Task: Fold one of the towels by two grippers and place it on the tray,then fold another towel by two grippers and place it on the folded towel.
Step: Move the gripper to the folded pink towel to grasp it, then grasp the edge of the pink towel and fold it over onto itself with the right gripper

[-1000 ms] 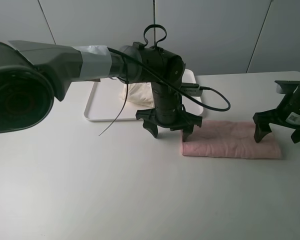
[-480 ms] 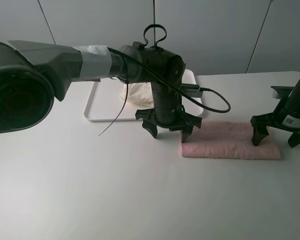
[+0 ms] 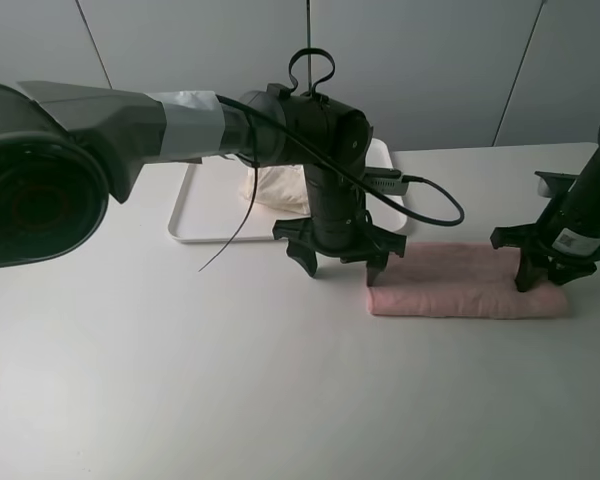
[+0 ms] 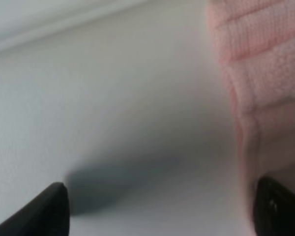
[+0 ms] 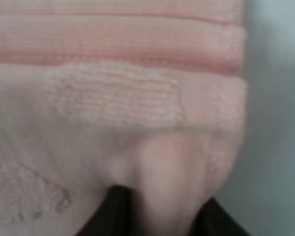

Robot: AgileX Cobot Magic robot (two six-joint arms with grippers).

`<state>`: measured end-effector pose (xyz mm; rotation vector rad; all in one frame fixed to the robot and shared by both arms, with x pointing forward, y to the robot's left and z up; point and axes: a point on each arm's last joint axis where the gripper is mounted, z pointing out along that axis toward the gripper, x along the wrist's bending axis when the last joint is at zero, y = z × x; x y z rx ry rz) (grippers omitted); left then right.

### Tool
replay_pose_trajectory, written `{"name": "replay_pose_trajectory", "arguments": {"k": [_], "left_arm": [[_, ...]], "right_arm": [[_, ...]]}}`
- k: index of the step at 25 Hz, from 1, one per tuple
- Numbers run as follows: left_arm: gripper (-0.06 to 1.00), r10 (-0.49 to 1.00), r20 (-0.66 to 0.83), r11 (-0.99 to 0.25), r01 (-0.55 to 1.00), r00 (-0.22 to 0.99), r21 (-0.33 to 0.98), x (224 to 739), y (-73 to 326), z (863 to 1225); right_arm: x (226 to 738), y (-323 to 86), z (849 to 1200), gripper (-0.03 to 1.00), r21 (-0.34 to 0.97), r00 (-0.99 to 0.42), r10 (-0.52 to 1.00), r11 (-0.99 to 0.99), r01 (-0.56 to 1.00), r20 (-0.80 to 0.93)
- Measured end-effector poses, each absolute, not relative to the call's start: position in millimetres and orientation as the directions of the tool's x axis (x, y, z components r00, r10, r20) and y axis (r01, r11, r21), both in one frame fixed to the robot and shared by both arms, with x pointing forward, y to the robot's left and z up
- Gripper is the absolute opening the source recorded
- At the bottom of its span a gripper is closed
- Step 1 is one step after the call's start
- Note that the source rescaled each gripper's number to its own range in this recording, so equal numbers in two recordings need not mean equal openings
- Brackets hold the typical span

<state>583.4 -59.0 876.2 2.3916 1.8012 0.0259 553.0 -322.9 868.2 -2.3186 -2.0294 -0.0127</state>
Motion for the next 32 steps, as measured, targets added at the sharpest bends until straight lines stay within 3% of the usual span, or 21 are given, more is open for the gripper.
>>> {"name": "replay_pose_trajectory", "arguments": {"k": [5,22,32], "left_arm": [[0.96,0.956,-0.049,-0.282,0.953,0.289,0.113,583,-57,872],[0.96,0.945,-0.042,-0.317,0.941,0.324,0.115,583,-57,872],[0.96,0.930,-0.076,-0.347,0.928,0.359,0.138,582,-59,890]], "right_arm": [[554,-323,869,0.06,-0.038,0.125,0.991,-0.123,0.992,0.042],[553,-323,869,0.06,-0.036,0.056,0.995,-0.053,0.998,0.081],[553,-323,869,0.06,-0.035,0.052,0.995,-0.049,0.998,0.081]]}}
